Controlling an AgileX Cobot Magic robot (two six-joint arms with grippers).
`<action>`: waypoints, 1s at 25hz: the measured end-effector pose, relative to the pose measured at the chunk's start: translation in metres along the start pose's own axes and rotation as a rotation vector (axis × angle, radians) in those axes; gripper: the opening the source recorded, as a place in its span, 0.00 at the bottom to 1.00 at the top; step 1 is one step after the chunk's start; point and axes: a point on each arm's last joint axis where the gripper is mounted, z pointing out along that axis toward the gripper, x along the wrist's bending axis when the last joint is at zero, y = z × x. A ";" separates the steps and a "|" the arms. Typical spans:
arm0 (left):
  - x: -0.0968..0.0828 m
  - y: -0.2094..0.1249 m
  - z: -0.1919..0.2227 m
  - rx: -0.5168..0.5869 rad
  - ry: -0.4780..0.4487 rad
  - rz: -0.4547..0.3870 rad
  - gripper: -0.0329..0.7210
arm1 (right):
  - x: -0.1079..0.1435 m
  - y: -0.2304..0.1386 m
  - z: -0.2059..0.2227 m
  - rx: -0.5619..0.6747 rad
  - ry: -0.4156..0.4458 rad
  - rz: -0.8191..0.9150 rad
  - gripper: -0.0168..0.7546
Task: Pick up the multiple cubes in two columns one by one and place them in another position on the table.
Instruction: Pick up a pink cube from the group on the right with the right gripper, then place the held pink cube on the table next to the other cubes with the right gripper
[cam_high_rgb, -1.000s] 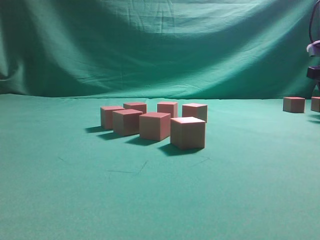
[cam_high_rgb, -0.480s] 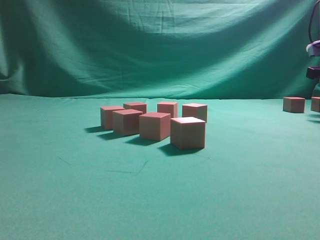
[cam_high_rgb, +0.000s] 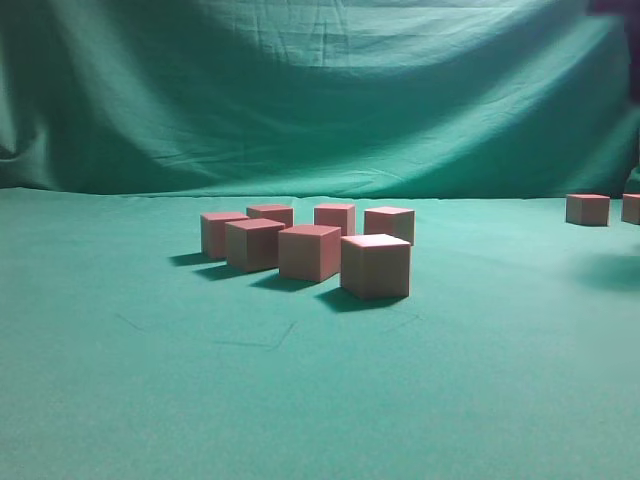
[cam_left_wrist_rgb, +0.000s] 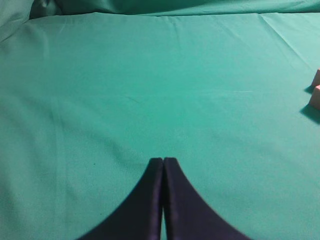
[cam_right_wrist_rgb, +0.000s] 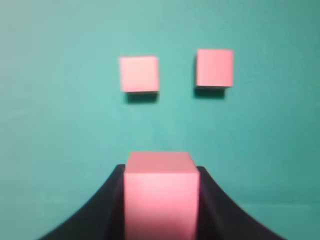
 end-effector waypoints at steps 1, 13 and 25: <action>0.000 0.000 0.000 0.000 0.000 0.000 0.04 | 0.007 -0.001 -0.014 -0.013 0.006 -0.010 0.36; 0.000 0.000 0.000 0.000 0.000 0.000 0.04 | 0.076 -0.056 -0.110 -0.016 0.078 -0.117 0.36; 0.000 0.000 0.000 0.000 0.001 0.002 0.04 | 0.143 -0.167 -0.122 0.114 0.235 -0.304 0.36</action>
